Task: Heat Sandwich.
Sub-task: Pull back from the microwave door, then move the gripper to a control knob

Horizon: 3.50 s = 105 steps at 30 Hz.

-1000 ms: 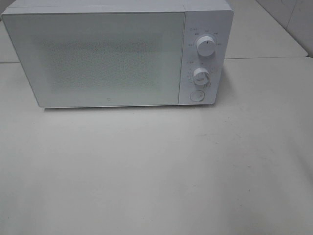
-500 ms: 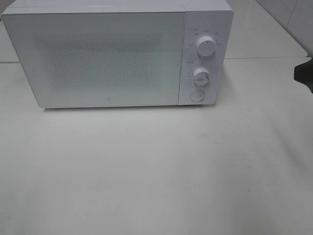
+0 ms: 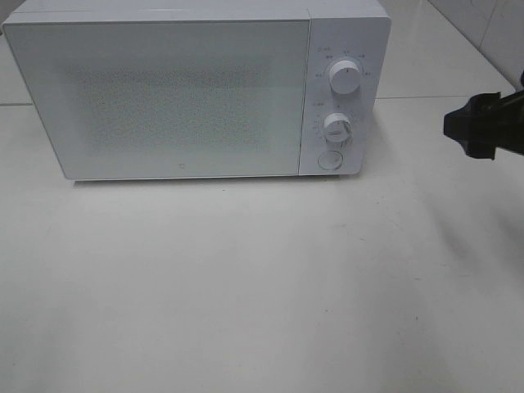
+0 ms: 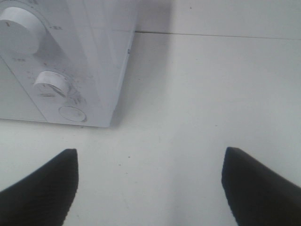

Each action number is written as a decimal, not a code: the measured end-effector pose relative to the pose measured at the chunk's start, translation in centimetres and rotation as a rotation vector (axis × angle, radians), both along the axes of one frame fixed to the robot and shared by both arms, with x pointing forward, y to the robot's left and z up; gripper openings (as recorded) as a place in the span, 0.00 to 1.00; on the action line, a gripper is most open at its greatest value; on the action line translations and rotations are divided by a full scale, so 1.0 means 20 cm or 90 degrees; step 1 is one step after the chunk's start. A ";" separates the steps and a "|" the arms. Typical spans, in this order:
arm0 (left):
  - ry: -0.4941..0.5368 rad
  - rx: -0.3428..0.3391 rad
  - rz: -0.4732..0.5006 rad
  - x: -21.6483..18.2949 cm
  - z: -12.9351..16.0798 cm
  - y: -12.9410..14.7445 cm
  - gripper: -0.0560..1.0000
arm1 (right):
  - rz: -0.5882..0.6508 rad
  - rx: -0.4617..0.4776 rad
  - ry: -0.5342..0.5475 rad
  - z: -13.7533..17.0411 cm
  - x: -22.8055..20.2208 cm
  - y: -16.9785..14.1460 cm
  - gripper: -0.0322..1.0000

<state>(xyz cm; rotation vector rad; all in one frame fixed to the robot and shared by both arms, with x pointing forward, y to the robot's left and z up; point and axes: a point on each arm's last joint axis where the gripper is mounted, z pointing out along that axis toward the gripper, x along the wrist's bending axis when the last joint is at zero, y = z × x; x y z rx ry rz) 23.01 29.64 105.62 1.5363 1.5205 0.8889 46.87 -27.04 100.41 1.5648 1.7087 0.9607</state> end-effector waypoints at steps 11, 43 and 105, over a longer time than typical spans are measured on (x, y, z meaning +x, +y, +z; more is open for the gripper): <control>0.000 0.000 0.000 0.00 0.00 0.00 0.99 | 0.040 0.037 -0.017 -0.10 0.08 0.18 0.78; 0.000 0.000 0.000 0.00 0.00 0.00 0.99 | -0.034 -0.025 -0.189 -0.30 0.08 0.55 0.78; 0.000 0.000 0.000 0.00 0.00 0.00 0.99 | -0.080 -0.009 -0.210 -0.60 0.49 0.67 0.74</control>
